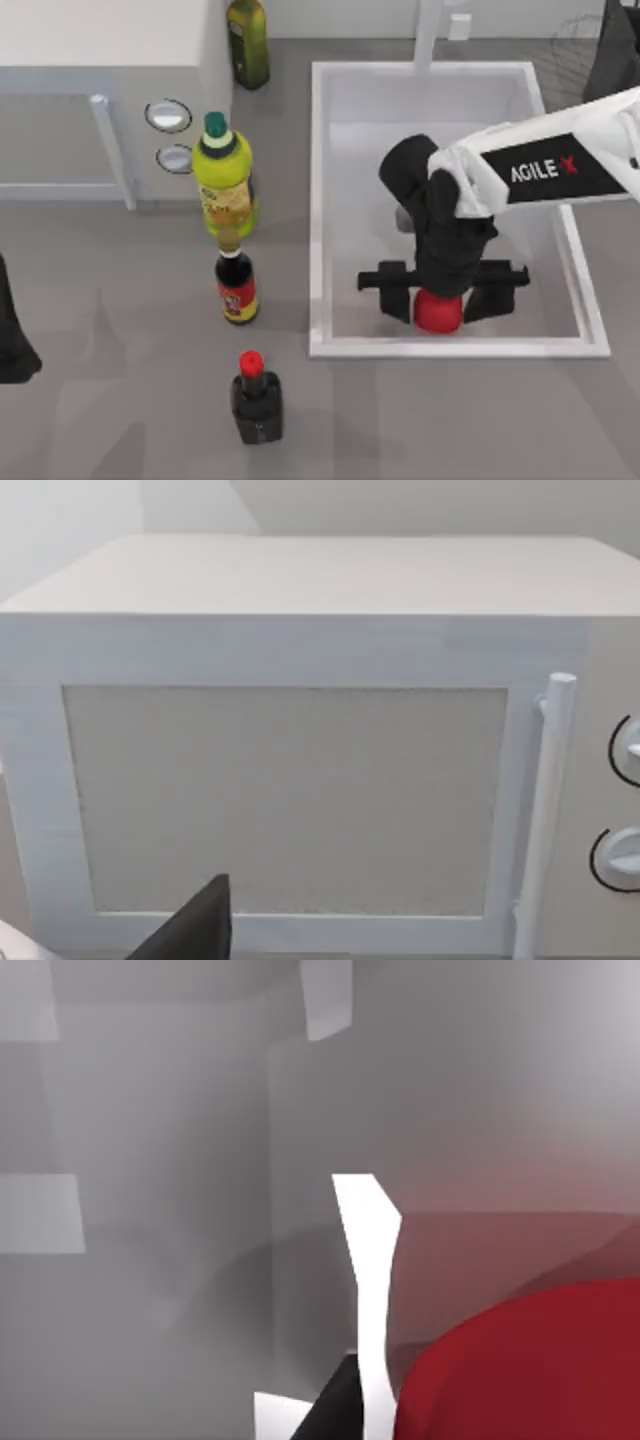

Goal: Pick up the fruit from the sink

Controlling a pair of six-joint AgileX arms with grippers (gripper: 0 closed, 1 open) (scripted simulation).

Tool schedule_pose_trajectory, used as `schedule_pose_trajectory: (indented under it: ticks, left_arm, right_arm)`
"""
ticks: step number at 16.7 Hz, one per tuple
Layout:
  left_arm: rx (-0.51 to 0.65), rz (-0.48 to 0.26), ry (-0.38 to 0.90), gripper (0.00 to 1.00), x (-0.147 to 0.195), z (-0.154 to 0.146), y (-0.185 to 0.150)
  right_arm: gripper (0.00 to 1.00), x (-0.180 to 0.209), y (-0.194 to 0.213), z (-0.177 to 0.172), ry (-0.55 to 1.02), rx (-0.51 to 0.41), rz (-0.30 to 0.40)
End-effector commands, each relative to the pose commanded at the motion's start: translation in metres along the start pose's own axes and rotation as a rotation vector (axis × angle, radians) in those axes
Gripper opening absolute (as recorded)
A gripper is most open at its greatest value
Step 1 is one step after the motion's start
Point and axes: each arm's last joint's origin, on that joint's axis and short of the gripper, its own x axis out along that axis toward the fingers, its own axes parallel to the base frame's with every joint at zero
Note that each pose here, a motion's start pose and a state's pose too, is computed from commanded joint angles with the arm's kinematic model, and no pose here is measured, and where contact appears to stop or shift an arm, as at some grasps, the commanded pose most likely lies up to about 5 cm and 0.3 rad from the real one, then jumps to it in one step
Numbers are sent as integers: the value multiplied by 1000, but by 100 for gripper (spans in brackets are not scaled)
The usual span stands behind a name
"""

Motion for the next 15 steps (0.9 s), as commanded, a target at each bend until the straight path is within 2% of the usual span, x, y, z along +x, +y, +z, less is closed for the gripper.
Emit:
schedule_pose_trajectory:
  ticks: [2, 3, 10, 11, 15]
  left_arm:
    - [0, 0, 0, 100, 0, 0, 0]
    - [0, 0, 0, 100, 0, 0, 0]
    - [0, 0, 0, 100, 0, 0, 0]
    - [0, 0, 0, 100, 0, 0, 0]
    - [0, 0, 0, 100, 0, 0, 0]
  right_arm:
    - [2, 0, 0, 0, 0, 0, 0]
    - [0, 0, 0, 0, 0, 0, 0]
    - [0, 0, 0, 0, 0, 0, 0]
    - [0, -28, 1, 5, -47, -8, 0]
    - [0, -46, 7, 13, -52, -8, 3]
